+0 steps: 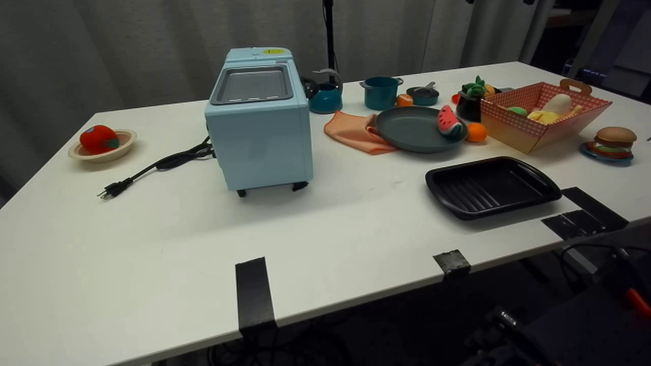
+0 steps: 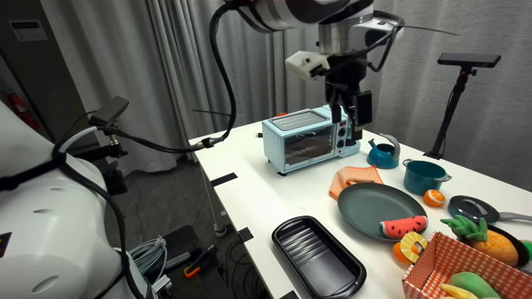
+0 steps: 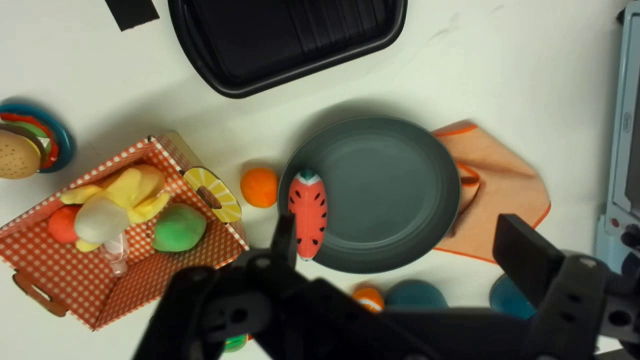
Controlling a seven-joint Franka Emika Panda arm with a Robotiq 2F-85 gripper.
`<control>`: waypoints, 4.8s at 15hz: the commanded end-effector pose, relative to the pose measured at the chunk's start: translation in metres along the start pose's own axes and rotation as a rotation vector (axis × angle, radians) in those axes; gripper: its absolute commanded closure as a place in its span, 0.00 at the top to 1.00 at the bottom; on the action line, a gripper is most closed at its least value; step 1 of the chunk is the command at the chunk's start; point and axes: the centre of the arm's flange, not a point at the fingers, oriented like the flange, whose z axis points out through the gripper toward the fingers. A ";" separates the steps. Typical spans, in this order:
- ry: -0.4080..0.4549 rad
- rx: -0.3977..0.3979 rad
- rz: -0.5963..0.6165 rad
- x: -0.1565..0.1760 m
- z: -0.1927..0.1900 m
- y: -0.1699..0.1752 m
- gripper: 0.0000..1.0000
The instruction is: Remove the pineapple plush toy from the pot and put it in the plate
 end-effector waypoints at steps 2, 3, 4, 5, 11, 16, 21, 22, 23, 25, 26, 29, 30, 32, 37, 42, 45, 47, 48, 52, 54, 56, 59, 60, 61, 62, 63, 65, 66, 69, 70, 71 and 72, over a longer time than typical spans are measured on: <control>0.060 -0.008 0.038 0.054 0.003 0.023 1.00; 0.069 -0.009 0.053 0.063 0.006 0.029 1.00; 0.077 -0.009 0.067 0.071 0.008 0.034 1.00; 0.087 -0.008 0.086 0.079 0.009 0.041 1.00; 0.101 -0.002 0.143 0.086 0.014 0.060 1.00; 0.106 -0.004 0.149 0.090 0.014 0.063 1.00; 0.119 -0.038 0.203 0.107 0.023 0.057 1.00; 0.106 -0.048 0.220 0.115 0.027 0.058 1.00; 0.099 -0.060 0.239 0.123 0.031 0.059 1.00; 0.088 -0.071 0.268 0.139 0.039 0.062 1.00; 0.084 -0.077 0.277 0.146 0.045 0.063 1.00; 0.060 -0.090 0.284 0.171 0.066 0.065 1.00; 0.048 -0.101 0.286 0.178 0.074 0.064 1.00; 0.028 -0.117 0.290 0.192 0.090 0.063 1.00; 0.021 -0.137 0.296 0.225 0.127 0.063 1.00; 0.015 -0.159 0.307 0.250 0.164 0.060 1.00; 0.001 -0.186 0.318 0.261 0.190 0.058 1.00; -0.012 -0.203 0.329 0.266 0.205 0.057 1.00; -0.017 -0.212 0.332 0.268 0.211 0.056 1.00; -0.033 -0.250 0.344 0.272 0.236 0.061 1.00; -0.041 -0.271 0.351 0.273 0.247 0.066 1.00; -0.048 -0.286 0.358 0.273 0.257 0.071 1.00; -0.066 -0.309 0.362 0.272 0.271 0.078 1.00; -0.074 -0.318 0.362 0.270 0.274 0.081 1.00; -0.082 -0.324 0.361 0.268 0.276 0.083 1.00; -0.094 -0.328 0.361 0.266 0.277 0.085 1.00; -0.102 -0.330 0.362 0.264 0.278 0.086 1.00; -0.120 -0.331 0.365 0.260 0.276 0.087 0.96; -0.124 -0.329 0.364 0.258 0.274 0.087 0.74; -0.124 -0.327 0.364 0.256 0.269 0.086 0.60; -0.127 -0.324 0.369 0.256 0.267 0.086 0.53; -0.130 -0.323 0.373 0.256 0.266 0.086 0.43; -0.134 -0.321 0.377 0.256 0.265 0.085 0.37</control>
